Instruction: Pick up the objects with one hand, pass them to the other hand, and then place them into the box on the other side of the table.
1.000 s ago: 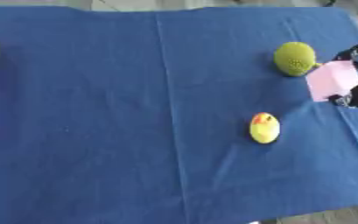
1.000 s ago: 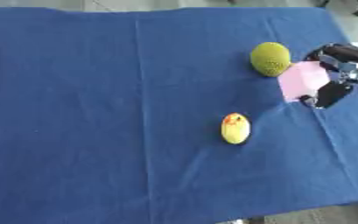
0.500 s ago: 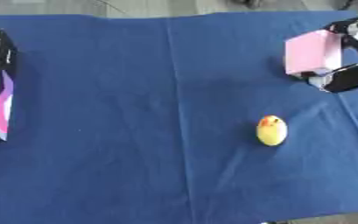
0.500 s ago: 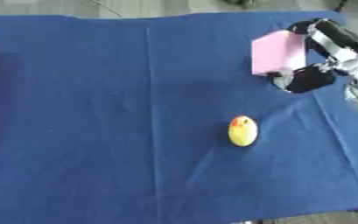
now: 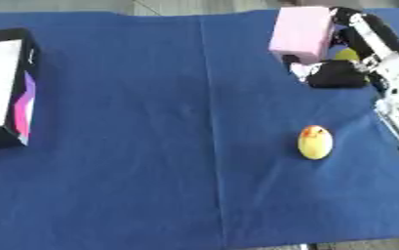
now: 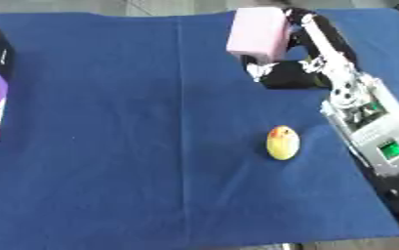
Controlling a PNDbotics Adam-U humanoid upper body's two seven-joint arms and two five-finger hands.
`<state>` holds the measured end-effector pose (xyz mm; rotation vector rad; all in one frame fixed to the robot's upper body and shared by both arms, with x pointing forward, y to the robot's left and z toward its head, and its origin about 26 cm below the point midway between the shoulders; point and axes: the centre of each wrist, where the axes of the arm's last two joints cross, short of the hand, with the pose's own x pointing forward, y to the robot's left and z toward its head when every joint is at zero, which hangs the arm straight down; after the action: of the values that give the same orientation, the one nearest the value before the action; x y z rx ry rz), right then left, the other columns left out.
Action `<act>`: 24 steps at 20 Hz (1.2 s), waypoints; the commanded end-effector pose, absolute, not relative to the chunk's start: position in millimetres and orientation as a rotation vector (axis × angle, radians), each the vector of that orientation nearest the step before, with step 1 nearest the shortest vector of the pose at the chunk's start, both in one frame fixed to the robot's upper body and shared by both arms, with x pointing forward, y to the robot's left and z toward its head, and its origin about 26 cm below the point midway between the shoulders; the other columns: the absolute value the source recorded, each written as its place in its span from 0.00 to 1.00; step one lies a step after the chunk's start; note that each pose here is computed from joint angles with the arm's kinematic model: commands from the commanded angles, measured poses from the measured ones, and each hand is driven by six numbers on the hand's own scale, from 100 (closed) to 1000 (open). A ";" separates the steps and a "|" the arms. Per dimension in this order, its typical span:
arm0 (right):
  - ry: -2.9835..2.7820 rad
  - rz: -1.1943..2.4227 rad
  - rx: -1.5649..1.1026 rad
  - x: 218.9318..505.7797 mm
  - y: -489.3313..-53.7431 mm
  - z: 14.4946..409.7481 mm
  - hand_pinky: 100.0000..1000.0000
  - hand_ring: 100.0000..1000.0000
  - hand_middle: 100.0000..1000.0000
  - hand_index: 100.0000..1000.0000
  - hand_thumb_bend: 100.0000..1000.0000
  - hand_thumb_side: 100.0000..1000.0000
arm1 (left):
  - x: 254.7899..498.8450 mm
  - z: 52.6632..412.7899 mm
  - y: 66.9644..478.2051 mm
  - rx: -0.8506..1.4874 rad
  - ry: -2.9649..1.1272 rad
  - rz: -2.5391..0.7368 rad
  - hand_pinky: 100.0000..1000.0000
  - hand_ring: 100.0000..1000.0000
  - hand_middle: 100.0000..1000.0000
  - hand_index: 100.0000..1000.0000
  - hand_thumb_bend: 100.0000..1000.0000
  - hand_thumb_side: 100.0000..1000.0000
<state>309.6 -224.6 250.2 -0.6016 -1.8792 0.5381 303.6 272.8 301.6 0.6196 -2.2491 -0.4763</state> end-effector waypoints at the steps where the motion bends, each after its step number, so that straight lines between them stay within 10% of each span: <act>1: -1.945 0.538 -0.527 304.4 -199.5 250.6 0.81 0.42 0.33 0.60 0.00 0.00 | 297.0 320.1 273.0 0.679 -2.257 -0.592 0.70 0.73 0.74 0.89 0.00 0.73; 15: -1.976 0.529 -0.485 292.1 -139.0 239.8 0.80 0.43 0.34 0.61 0.00 0.00 | 293.3 345.4 253.3 0.686 -2.131 -0.924 0.72 0.73 0.74 0.89 0.01 0.72; 24: -2.004 0.664 -0.436 278.7 -100.6 244.3 0.79 0.43 0.34 0.61 0.00 0.00 | 291.5 348.0 217.2 0.753 -1.987 -1.180 0.81 0.79 0.80 0.91 0.25 0.42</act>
<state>284.2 -104.0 237.8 -0.4358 -1.9751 0.6567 295.6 218.6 343.5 0.7081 -2.0052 -1.1412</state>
